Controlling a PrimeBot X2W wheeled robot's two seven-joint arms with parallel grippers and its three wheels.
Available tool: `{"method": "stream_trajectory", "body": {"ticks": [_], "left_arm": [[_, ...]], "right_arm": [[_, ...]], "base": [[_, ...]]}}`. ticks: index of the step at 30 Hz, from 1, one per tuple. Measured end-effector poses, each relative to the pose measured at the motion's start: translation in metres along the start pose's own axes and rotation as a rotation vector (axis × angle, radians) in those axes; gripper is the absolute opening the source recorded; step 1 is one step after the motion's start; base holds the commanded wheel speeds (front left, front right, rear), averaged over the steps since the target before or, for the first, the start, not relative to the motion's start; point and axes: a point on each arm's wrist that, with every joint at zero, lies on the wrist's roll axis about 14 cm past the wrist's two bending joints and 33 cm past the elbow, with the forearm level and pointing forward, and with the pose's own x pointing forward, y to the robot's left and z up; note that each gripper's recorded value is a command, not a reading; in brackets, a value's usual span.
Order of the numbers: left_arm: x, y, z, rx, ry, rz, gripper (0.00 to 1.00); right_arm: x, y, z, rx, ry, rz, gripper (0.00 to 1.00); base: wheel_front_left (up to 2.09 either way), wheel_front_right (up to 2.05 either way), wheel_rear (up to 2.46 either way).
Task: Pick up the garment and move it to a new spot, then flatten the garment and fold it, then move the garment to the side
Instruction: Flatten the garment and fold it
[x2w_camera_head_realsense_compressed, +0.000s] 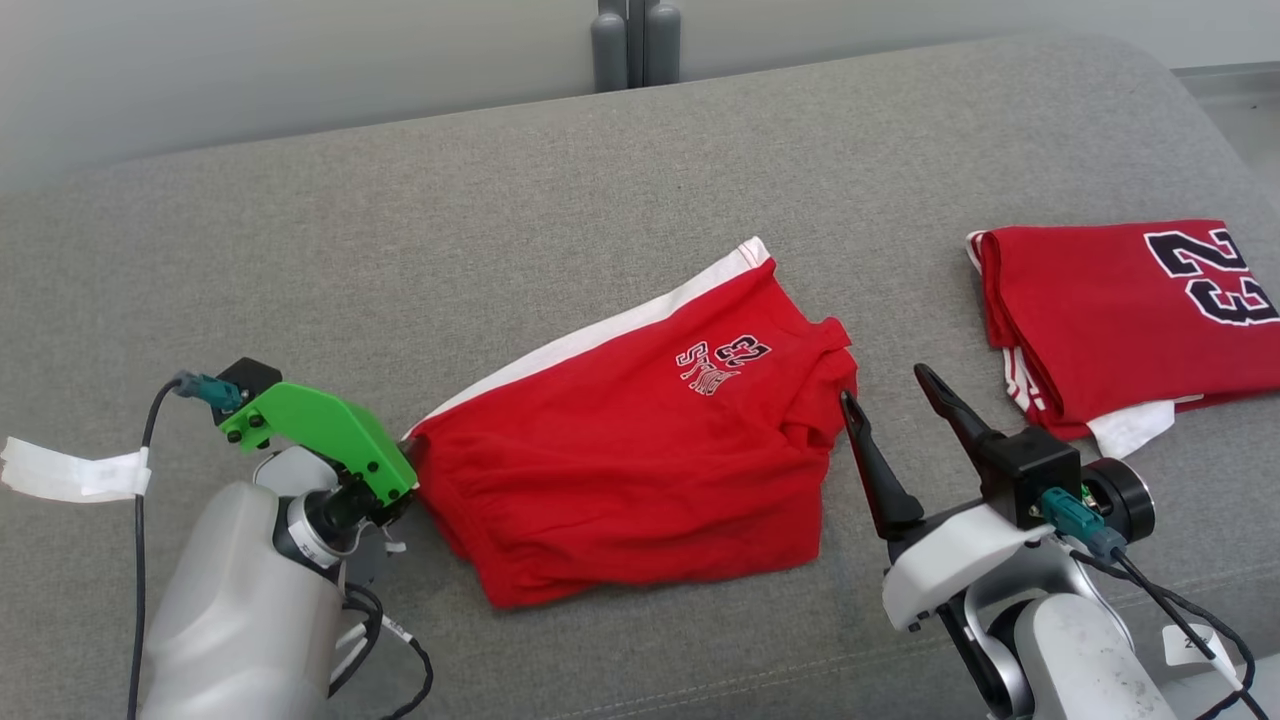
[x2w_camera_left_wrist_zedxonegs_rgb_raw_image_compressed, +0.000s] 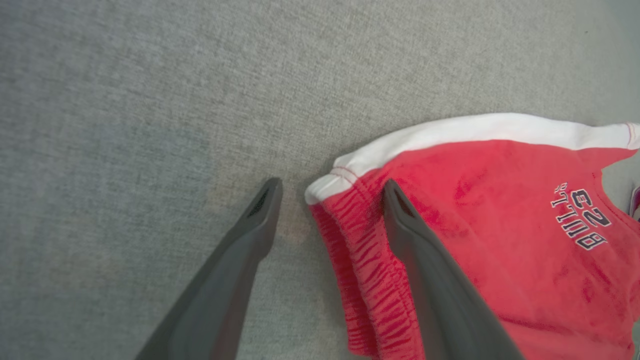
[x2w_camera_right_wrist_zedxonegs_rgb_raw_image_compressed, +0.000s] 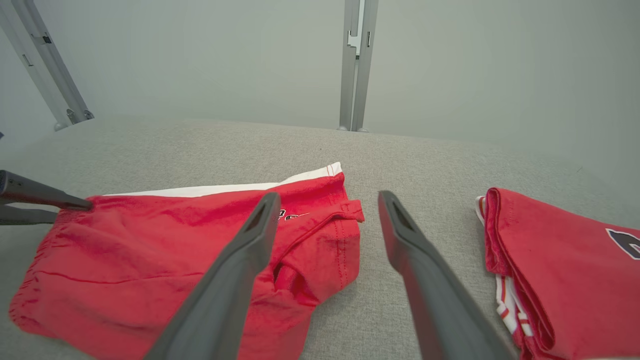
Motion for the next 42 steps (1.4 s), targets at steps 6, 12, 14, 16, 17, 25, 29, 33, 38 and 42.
{"method": "stream_trajectory", "body": {"ticks": [6,12,14,16,17,25,29,33,38,42], "left_arm": [[-0.003,0.007,0.007,-0.004,0.001,0.011,0.73],[-0.002,0.008,0.004,0.008,0.018,0.011,0.0],[-0.001,0.007,0.001,0.01,0.029,0.006,0.0],[-0.001,0.007,-0.001,0.012,0.033,0.003,0.0],[-0.001,0.007,-0.001,0.01,0.03,-0.001,0.0],[0.0,0.002,-0.001,0.018,0.001,-0.027,0.0],[0.0,-0.001,0.0,0.032,-0.009,-0.038,0.0],[0.0,-0.003,0.002,0.047,-0.015,-0.051,0.0],[0.001,-0.005,0.005,0.064,-0.021,-0.063,0.0],[0.003,-0.007,0.007,0.081,-0.025,-0.071,0.0]], "right_arm": [[0.0,-0.002,0.001,-0.002,-0.003,-0.006,1.0],[0.001,0.0,0.0,-0.001,-0.001,-0.001,1.0],[0.001,0.0,0.0,-0.001,0.0,0.002,1.0],[0.003,0.002,0.0,-0.004,0.0,0.007,1.0],[0.004,0.003,0.001,-0.006,0.0,0.01,1.0],[0.045,-0.012,0.004,-0.066,0.163,-0.001,1.0],[0.066,-0.027,-0.01,-0.032,0.329,-0.028,1.0],[0.087,-0.028,-0.019,0.03,0.457,-0.014,1.0],[0.114,-0.027,-0.016,0.058,0.527,-0.006,1.0],[0.13,-0.031,-0.024,0.051,0.576,-0.016,1.0]], "base": [[0.0,0.0,0.0],[0.0,0.0,0.0],[0.0,0.0,0.0],[0.0,0.0,0.0],[0.0,0.0,0.0],[0.0,0.0,0.0],[0.0,0.0,0.0],[0.0,0.0,0.0],[0.0,0.0,0.0],[0.0,0.0,0.0]]}}
